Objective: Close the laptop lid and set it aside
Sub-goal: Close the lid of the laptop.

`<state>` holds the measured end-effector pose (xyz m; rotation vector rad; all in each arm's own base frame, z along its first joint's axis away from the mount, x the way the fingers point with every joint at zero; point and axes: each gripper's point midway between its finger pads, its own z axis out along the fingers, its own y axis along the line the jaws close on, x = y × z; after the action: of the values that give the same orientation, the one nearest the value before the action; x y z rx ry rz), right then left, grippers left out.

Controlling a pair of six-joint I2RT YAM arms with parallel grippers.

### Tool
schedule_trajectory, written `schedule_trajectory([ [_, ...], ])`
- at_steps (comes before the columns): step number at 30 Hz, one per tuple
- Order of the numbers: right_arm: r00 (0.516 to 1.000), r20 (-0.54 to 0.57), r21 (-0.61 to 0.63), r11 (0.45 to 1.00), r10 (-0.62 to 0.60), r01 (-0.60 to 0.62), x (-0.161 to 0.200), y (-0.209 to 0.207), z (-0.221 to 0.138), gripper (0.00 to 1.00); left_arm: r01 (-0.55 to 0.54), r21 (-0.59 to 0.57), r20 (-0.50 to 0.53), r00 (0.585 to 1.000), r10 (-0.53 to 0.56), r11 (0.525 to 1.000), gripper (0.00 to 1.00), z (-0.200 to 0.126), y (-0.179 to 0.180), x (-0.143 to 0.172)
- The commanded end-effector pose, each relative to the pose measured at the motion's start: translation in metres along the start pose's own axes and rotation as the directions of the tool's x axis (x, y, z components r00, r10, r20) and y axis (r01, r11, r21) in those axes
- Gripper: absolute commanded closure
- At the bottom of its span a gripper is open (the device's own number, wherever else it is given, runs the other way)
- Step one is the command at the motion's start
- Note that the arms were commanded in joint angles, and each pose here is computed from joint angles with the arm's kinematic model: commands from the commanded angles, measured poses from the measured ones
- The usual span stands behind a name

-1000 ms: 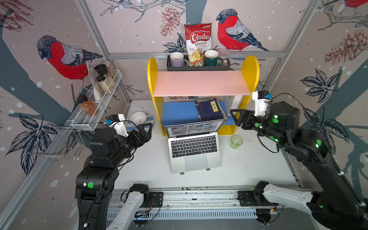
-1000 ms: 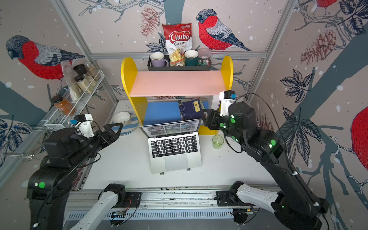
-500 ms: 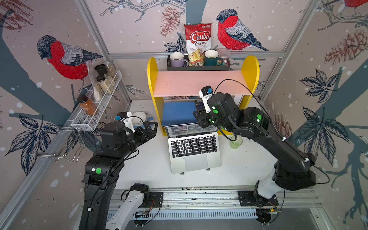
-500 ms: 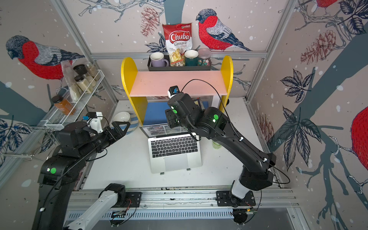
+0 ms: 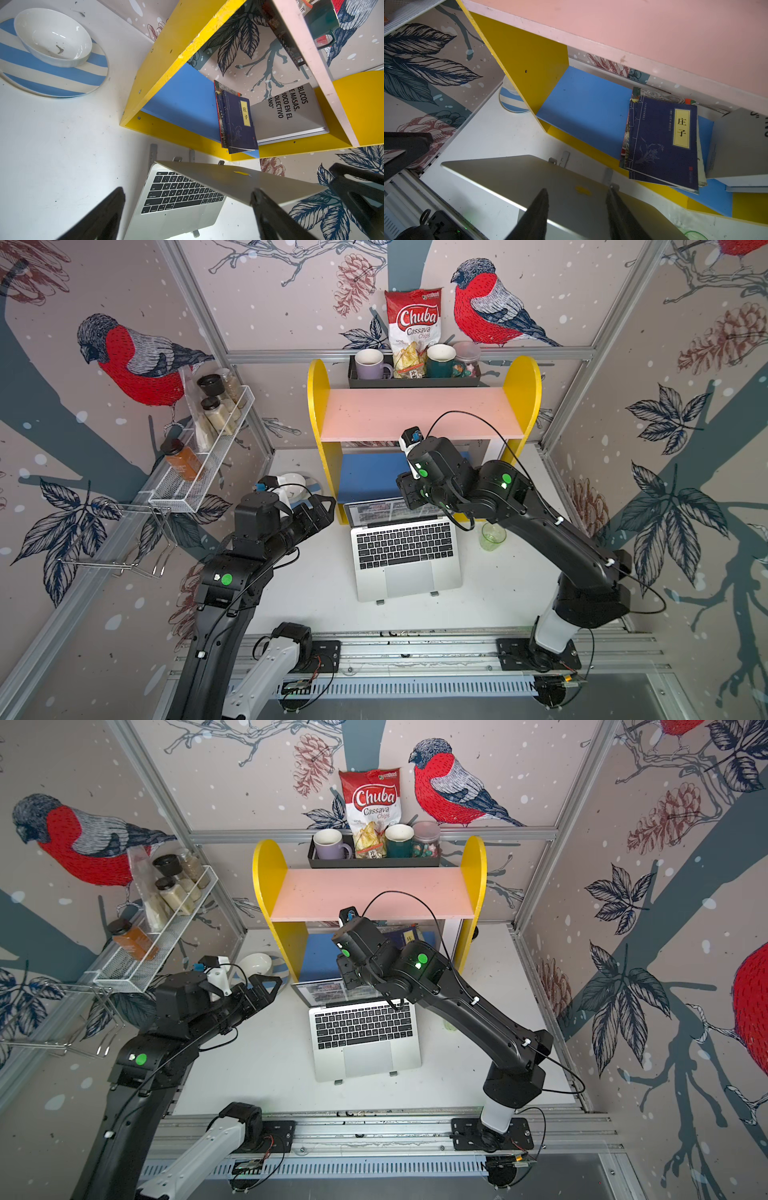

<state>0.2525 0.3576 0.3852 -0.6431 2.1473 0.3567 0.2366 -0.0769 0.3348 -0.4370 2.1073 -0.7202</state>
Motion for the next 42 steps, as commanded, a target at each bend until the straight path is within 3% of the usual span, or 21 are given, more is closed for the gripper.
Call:
schedule_trajectory([
  [1,0.999,-0.036,0.008,1.0,0.01,-0.01,0.008,-0.002,0.008,0.54,-0.012,0.029,0.045,0.999,0.011,1.0,0.05,0.0,-0.008,-0.01],
  [11,0.997,-0.081,0.028,1.0,0.016,-0.014,0.025,-0.001,0.023,0.51,-0.01,0.029,0.04,0.999,0.009,1.0,0.05,0.001,-0.004,-0.006],
  [42,0.996,-0.091,0.037,0.999,0.006,-0.002,0.054,0.006,0.008,0.51,0.002,0.021,0.023,1.0,-0.002,1.0,0.05,0.008,0.001,0.0],
])
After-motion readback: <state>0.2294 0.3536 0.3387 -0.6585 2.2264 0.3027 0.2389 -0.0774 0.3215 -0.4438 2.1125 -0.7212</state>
